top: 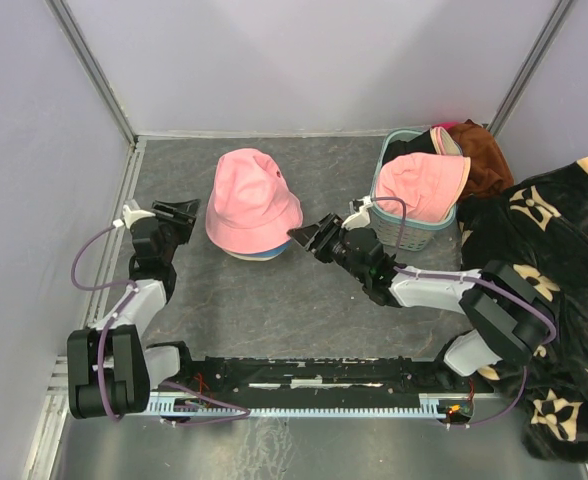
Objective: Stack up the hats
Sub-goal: Stack the hat on the hat.
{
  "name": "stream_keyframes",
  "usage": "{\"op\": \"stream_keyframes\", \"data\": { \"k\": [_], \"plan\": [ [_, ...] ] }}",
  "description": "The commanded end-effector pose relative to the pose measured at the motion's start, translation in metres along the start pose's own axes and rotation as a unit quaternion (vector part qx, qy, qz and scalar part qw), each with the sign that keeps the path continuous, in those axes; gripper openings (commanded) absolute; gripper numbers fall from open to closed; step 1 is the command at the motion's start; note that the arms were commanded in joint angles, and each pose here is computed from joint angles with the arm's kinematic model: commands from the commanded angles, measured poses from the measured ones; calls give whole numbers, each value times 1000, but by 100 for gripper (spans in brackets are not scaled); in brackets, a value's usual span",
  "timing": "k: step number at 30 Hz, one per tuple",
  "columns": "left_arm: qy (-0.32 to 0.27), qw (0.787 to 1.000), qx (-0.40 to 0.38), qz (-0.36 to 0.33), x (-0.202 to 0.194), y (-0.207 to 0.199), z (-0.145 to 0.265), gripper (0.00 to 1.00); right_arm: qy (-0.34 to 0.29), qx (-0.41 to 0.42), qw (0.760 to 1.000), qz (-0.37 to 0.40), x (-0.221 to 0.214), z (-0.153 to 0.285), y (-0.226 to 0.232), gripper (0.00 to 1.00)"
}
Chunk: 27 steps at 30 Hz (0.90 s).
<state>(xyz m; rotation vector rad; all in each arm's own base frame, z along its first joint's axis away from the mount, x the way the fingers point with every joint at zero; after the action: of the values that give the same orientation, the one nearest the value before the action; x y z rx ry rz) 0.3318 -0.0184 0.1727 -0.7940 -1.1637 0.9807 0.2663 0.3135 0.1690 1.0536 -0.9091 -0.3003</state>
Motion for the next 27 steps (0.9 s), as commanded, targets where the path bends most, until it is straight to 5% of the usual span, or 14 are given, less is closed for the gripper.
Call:
{"op": "stream_keyframes", "data": {
  "k": [1, 11, 18, 27],
  "plan": [
    [-3, 998, -61, 10, 6, -22, -4, 63, -42, 64, 997, -17, 18, -7, 39, 63],
    [24, 997, -69, 12, 1, -20, -16, 63, -45, 67, 996, -24, 14, -23, 39, 56],
    [36, 997, -72, 6, -2, -20, -23, 61, -27, 37, 999, -22, -2, -24, 15, 11],
    [46, 997, -67, 14, -7, -10, -30, 59, -14, 18, 1000, -19, -15, -29, -5, 8]
  ]
}}
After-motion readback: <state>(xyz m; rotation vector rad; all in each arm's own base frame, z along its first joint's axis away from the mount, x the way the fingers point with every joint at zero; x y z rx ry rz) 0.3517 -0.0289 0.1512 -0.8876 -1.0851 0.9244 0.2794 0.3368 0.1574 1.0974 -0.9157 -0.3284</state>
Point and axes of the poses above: each gripper's point midway between its finger pads, its own z axis back along the fingers, its own y axis along the line the jaws close on, x = y × z, the point moved 4 cm from there along z, back along the fingers, and after that the axes turned 4 degrees about z, right-handed, at the moved point
